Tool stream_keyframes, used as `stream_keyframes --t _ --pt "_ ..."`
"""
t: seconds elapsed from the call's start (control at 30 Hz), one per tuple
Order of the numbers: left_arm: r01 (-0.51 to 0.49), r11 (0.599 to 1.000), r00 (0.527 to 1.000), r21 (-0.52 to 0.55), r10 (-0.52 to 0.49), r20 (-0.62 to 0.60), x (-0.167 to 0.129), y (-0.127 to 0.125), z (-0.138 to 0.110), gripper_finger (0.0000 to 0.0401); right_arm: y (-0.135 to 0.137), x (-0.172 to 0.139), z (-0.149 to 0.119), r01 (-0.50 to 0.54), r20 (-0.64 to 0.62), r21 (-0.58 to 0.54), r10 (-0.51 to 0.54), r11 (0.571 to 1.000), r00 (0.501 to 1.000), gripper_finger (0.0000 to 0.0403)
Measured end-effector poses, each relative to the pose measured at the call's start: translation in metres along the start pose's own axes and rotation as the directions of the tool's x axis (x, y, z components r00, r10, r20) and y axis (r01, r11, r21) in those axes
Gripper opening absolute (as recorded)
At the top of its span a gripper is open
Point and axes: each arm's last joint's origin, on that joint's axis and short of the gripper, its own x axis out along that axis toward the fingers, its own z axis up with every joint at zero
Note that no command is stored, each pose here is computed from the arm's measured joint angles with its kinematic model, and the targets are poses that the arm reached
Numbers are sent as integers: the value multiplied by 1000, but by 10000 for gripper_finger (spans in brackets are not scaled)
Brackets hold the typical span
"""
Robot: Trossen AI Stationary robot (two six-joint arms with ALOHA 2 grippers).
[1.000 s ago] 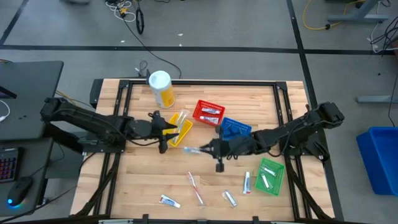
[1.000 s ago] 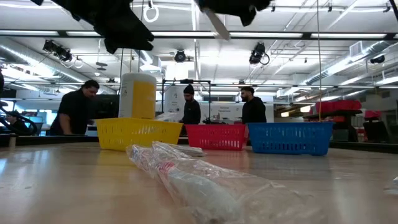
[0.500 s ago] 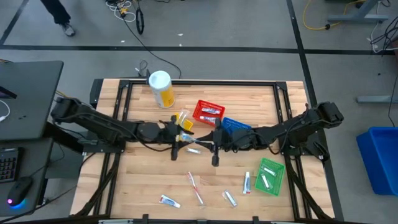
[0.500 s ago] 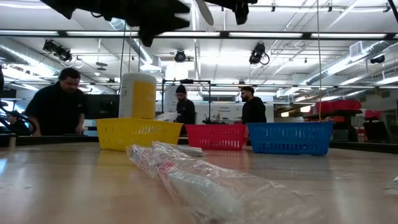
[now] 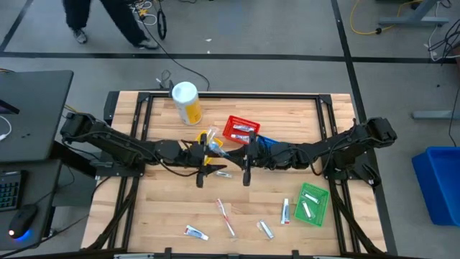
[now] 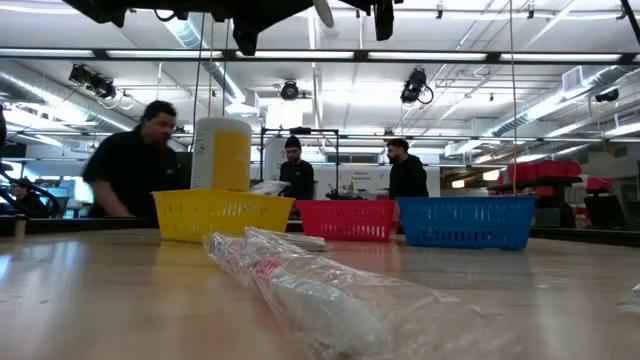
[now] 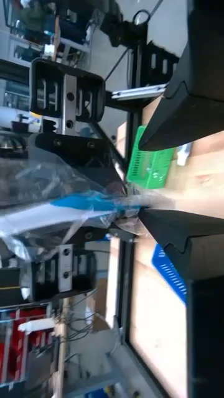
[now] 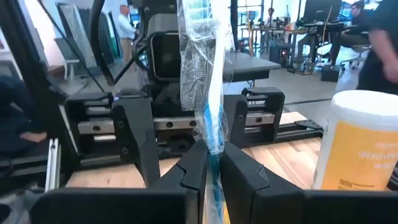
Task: Pick & Place Travel size toiletries
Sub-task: Put the blue toothbrush into the yellow bin
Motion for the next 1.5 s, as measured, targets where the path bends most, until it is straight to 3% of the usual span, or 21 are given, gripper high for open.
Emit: stream_keyframes --t 0.2,0.5,0.8,1.07,1.5 --pt "-24 1000 1000 5 24 19 0 1 2 171 0 5 -3 -59 16 24 59 998 998 44" --pt "-29 1000 999 -3 29 14 0 1 1 171 1 6 -3 -63 25 7 62 998 998 44" --pt "-65 998 998 -10 65 -19 0 2 -2 171 -4 -6 10 155 55 -71 -151 985 987 44" --pt "-112 994 994 -12 112 2 0 4 0 171 -3 -7 11 43 33 45 -44 998 998 44" --pt "-110 994 993 -14 110 46 0 3 4 171 -1 12 -6 43 97 96 -52 994 994 44"
